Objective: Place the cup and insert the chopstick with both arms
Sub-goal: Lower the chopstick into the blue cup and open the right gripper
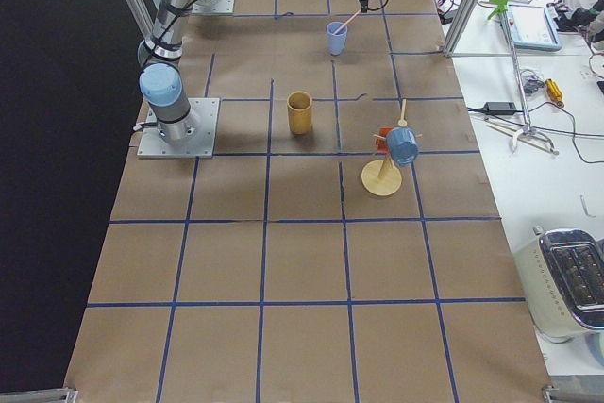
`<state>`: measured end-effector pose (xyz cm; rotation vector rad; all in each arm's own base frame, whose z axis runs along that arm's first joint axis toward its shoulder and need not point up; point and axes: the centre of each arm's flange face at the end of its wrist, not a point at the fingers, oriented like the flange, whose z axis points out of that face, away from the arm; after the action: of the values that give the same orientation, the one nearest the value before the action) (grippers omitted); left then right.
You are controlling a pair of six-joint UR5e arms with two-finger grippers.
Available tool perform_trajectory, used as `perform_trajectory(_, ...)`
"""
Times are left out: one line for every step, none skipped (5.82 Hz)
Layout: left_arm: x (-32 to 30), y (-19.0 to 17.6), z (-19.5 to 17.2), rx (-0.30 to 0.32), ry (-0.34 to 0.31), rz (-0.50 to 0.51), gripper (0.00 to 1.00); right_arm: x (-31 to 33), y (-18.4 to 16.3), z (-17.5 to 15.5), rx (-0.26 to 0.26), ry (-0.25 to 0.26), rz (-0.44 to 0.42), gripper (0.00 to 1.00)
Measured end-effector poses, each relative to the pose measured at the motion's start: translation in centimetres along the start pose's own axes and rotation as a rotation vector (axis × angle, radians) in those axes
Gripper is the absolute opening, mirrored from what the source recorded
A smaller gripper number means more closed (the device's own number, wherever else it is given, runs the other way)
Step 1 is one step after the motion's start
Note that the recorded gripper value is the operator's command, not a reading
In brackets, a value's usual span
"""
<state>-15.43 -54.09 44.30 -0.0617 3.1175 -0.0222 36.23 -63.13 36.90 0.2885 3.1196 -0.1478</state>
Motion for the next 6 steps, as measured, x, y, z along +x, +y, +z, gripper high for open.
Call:
perform_trajectory(0.0,0.0,0.0,0.000,-0.001,0.000,0.99,-0.2,0.2,0.2,-0.014,-0.022,-0.007,1.00)
perform_trajectory(0.0,0.0,0.0,0.000,-0.001,0.000,0.99,-0.2,0.4,-0.9,-0.023,-0.064,-0.006,1.00)
perform_trajectory(0.0,0.0,0.0,0.000,-0.002,0.000,0.99,0.8,0.5,-3.5,-0.020,-0.079,-0.016,1.00)
perform_trajectory(0.0,0.0,0.0,-0.001,-0.003,0.000,0.99,3.5,0.8,-7.1,-0.025,-0.070,-0.049,1.00)
perform_trajectory(0.0,0.0,0.1,-0.001,-0.003,0.000,0.99,8.2,0.9,-10.5,-0.059,-0.047,-0.092,1.00)
perform_trajectory(0.0,0.0,0.1,-0.001,-0.003,0.000,0.99,13.6,1.8,-12.6,-0.111,-0.027,-0.133,1.00)
